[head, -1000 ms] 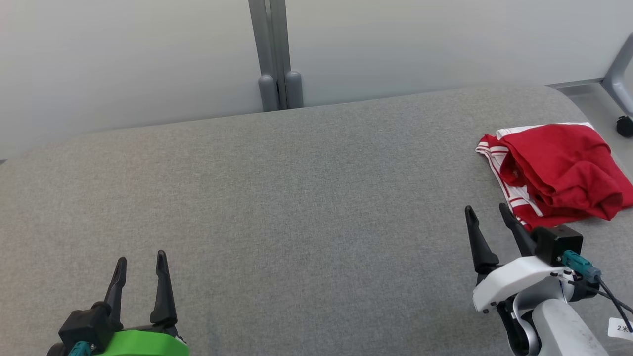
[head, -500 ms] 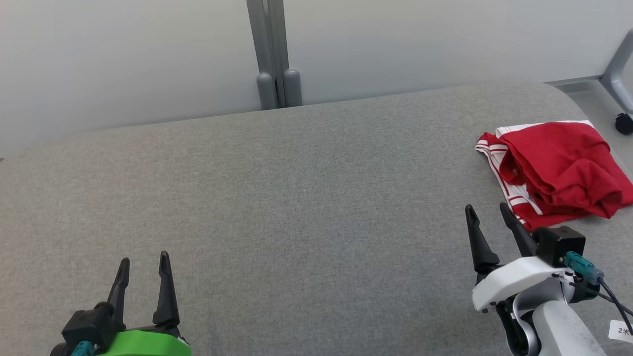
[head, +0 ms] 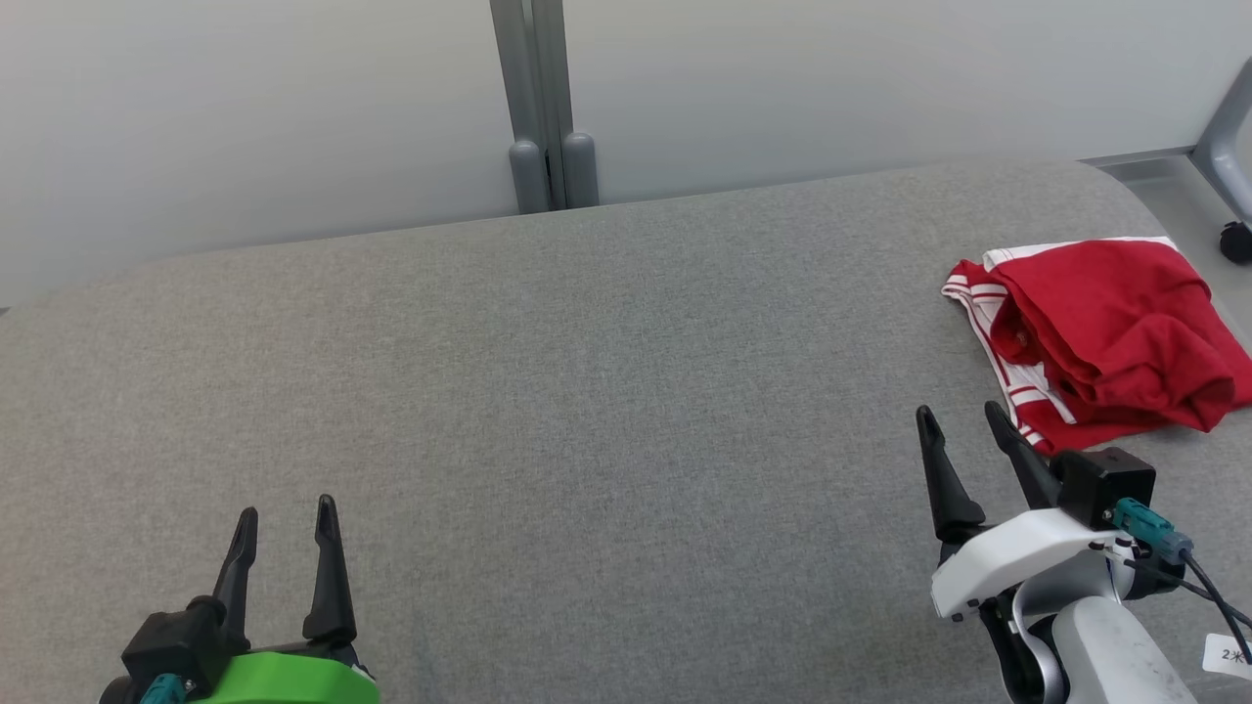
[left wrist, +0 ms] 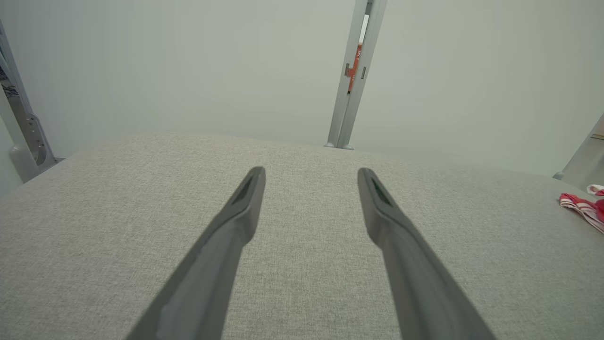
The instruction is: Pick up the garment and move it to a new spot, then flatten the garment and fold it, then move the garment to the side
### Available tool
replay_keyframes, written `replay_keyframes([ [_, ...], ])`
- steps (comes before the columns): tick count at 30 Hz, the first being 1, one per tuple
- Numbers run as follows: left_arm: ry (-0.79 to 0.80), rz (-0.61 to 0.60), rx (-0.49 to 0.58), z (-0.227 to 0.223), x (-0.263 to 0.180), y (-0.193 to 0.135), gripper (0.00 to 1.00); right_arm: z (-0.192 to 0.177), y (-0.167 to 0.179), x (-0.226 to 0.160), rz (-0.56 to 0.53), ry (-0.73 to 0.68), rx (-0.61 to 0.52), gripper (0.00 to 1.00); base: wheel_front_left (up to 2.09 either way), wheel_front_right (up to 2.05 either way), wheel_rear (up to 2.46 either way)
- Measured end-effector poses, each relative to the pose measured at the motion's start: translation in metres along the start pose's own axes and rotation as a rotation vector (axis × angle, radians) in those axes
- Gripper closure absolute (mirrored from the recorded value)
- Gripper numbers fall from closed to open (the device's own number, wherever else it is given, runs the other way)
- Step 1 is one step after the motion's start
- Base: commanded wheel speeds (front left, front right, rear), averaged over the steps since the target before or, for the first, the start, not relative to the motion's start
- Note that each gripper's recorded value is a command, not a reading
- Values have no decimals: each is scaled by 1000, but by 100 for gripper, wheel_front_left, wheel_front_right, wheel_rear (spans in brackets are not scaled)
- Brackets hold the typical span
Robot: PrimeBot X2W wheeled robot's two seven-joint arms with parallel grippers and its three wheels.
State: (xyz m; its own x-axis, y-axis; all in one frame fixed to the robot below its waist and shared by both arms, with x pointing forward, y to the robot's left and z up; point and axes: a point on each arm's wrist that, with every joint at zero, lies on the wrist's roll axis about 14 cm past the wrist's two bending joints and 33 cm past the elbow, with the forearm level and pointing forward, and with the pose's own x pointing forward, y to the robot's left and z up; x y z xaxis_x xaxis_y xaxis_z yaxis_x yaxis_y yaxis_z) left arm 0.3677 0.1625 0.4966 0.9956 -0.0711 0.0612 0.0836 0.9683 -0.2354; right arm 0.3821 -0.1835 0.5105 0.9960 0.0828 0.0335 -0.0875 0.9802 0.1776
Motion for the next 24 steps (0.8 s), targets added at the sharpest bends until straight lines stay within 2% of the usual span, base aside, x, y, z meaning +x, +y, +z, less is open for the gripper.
replay_keyframes([
  [1,1,1,0,0,0,0,0,0,0,0,0,0,0,0,0,0,0],
  [2,1,1,-2,0,0,0,100,0,0,0,1,0,0,100,0,0,0],
  [9,70,31,-40,-21,-6,5,100,-31,-4,-14,-29,91,49,100,0,0,0],
  [24,94,109,-289,-24,-7,18,100,-27,-12,-11,-89,78,311,100,0,0,0],
])
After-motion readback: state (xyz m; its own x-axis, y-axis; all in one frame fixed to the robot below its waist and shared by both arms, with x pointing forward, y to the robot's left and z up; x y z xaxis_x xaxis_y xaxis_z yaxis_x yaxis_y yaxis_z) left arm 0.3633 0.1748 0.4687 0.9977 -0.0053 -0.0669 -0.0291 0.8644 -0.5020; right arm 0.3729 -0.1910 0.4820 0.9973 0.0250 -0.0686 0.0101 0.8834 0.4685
